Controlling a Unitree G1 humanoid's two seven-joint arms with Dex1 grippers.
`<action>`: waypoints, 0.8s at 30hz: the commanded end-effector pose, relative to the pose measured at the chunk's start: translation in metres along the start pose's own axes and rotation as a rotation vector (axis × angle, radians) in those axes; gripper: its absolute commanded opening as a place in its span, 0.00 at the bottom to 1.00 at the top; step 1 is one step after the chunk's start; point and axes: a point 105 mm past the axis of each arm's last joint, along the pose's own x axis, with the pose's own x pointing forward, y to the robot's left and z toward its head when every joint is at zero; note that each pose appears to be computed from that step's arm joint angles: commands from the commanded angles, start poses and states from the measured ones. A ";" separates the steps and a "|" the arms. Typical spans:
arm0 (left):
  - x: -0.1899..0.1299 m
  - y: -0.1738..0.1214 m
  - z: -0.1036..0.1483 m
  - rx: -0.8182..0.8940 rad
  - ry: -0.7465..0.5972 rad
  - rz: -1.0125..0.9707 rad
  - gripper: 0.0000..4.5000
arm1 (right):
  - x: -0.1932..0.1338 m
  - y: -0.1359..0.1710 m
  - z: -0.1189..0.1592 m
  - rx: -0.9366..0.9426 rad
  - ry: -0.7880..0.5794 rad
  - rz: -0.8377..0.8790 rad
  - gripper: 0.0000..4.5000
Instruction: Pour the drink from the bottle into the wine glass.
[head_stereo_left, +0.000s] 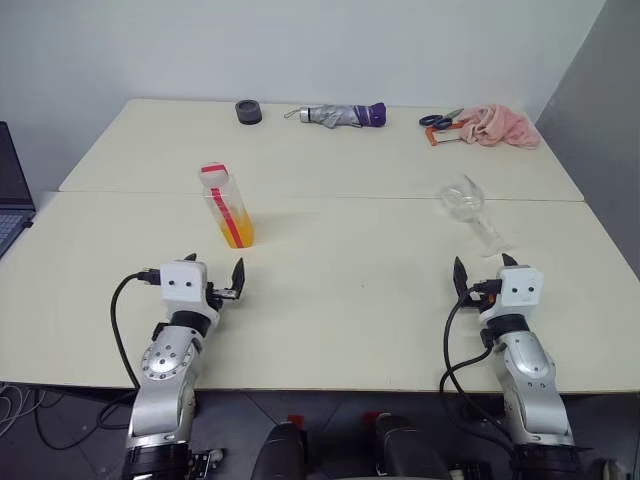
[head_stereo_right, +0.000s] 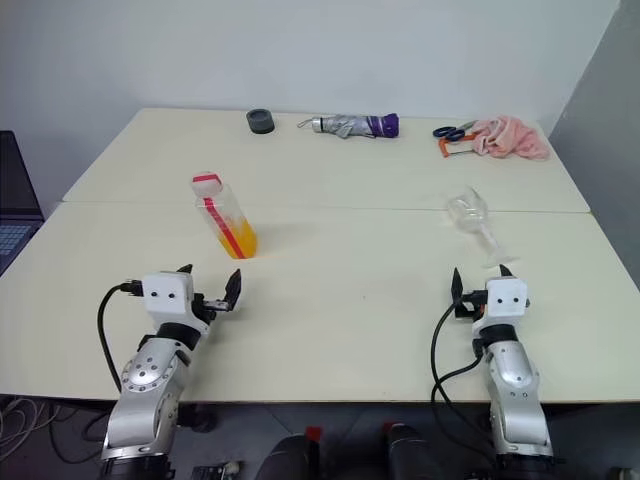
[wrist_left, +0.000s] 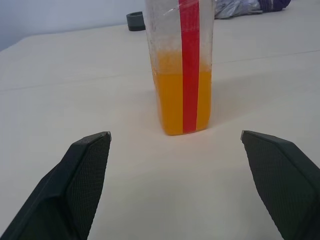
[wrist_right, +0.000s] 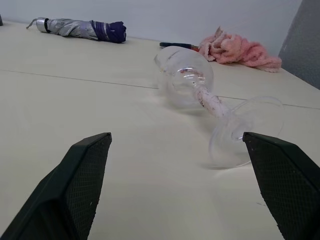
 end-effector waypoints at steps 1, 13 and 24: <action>0.000 -0.006 0.016 0.022 -0.062 -0.030 0.99 | 0.002 -0.003 0.012 0.001 -0.052 -0.007 1.00; -0.001 -0.015 0.017 0.033 -0.060 -0.084 0.99 | 0.001 -0.002 0.011 0.006 -0.049 -0.008 1.00; -0.005 -0.029 0.022 -0.048 -0.080 -0.142 0.99 | -0.001 0.003 0.015 0.024 -0.069 0.101 1.00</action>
